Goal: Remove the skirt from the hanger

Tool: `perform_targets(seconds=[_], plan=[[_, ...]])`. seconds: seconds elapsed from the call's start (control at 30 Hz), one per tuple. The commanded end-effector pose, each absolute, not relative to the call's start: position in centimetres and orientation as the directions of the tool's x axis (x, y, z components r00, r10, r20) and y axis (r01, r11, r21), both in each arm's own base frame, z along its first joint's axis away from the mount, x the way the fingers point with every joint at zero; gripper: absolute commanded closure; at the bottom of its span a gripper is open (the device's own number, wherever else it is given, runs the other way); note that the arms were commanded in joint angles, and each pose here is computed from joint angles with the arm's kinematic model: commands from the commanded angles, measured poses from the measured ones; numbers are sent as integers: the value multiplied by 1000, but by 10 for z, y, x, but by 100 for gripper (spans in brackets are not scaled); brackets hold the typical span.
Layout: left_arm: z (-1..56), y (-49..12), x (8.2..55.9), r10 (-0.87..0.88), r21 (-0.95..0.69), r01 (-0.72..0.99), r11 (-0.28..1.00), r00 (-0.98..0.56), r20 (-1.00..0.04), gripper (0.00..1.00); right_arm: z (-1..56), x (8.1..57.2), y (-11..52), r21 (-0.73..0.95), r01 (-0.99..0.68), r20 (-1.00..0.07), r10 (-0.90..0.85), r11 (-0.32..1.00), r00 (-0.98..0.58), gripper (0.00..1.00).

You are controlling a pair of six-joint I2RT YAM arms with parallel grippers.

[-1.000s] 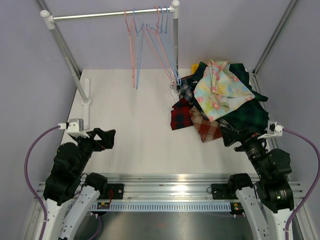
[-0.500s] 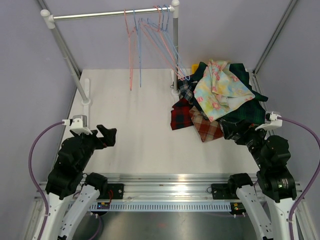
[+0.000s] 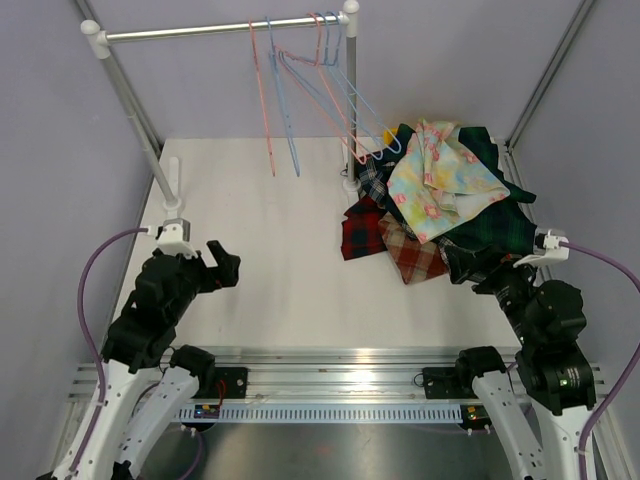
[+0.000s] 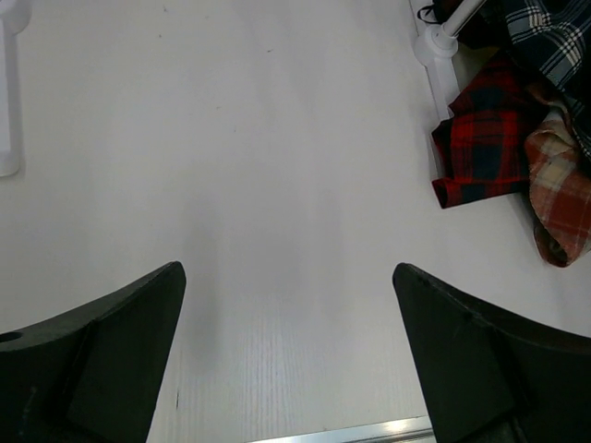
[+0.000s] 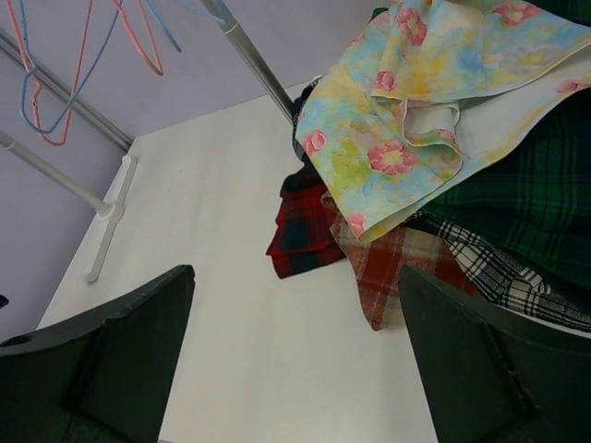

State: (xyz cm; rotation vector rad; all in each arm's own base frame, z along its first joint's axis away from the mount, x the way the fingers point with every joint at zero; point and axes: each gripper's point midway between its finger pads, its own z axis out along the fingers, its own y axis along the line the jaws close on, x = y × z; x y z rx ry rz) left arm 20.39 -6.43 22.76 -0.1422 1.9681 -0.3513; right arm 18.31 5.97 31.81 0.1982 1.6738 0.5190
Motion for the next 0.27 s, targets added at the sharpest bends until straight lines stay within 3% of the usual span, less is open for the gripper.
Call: perform_targets(seconds=[0.0, 0.23], plan=[[235, -64, 211, -278, -320, 40, 947, -402, -872, 1, 329, 177, 58, 424, -189, -905, 406, 886, -127, 1], [218, -32, 220, -293, -257, -143, 956, -361, -885, 1, 333, 169, 63, 407, -240, -913, 392, 881, -110, 1]])
